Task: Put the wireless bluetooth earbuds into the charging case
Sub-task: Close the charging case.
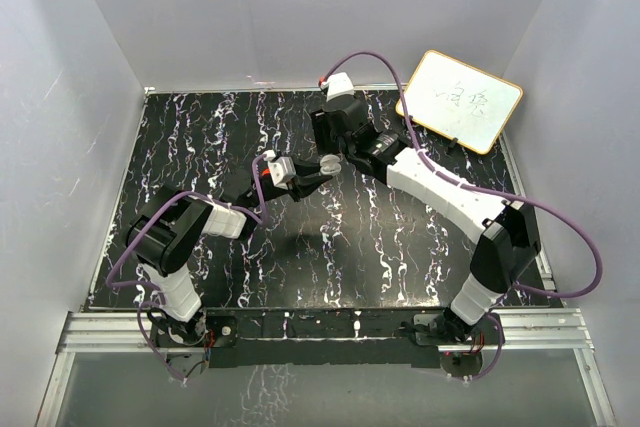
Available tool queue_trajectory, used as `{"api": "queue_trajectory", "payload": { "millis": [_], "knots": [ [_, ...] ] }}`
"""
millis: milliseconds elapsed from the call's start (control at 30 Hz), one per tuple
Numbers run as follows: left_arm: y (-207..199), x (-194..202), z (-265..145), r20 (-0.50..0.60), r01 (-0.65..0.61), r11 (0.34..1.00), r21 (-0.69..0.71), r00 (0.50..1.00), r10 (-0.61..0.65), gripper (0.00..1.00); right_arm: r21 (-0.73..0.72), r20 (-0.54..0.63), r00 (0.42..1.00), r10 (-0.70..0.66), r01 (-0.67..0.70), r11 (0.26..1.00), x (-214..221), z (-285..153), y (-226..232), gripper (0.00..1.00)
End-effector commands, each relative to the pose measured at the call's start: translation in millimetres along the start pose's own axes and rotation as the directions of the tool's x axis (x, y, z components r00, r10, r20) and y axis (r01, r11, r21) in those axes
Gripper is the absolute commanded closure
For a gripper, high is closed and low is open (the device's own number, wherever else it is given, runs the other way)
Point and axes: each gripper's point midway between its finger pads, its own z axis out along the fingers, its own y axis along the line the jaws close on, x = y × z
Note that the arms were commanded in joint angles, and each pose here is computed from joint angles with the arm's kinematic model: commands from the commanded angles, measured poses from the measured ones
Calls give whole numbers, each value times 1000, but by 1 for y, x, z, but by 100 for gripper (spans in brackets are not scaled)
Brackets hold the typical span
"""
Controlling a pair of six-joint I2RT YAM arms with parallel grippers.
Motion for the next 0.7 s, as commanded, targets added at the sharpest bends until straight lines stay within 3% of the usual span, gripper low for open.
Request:
{"api": "queue_trajectory", "payload": {
  "millis": [0,267,667],
  "knots": [
    [1,-60,4,174,-165,986,2,971,162,100,-34,42,999,26,-25,999,-5,4,6,47],
    [30,-64,4,179,-102,990,-96,977,118,100,-51,5,999,48,-48,998,25,-6,2,46],
    [58,-52,12,188,0,985,-172,982,32,100,1,54,996,77,-77,997,28,-31,-19,46]
  ]
}}
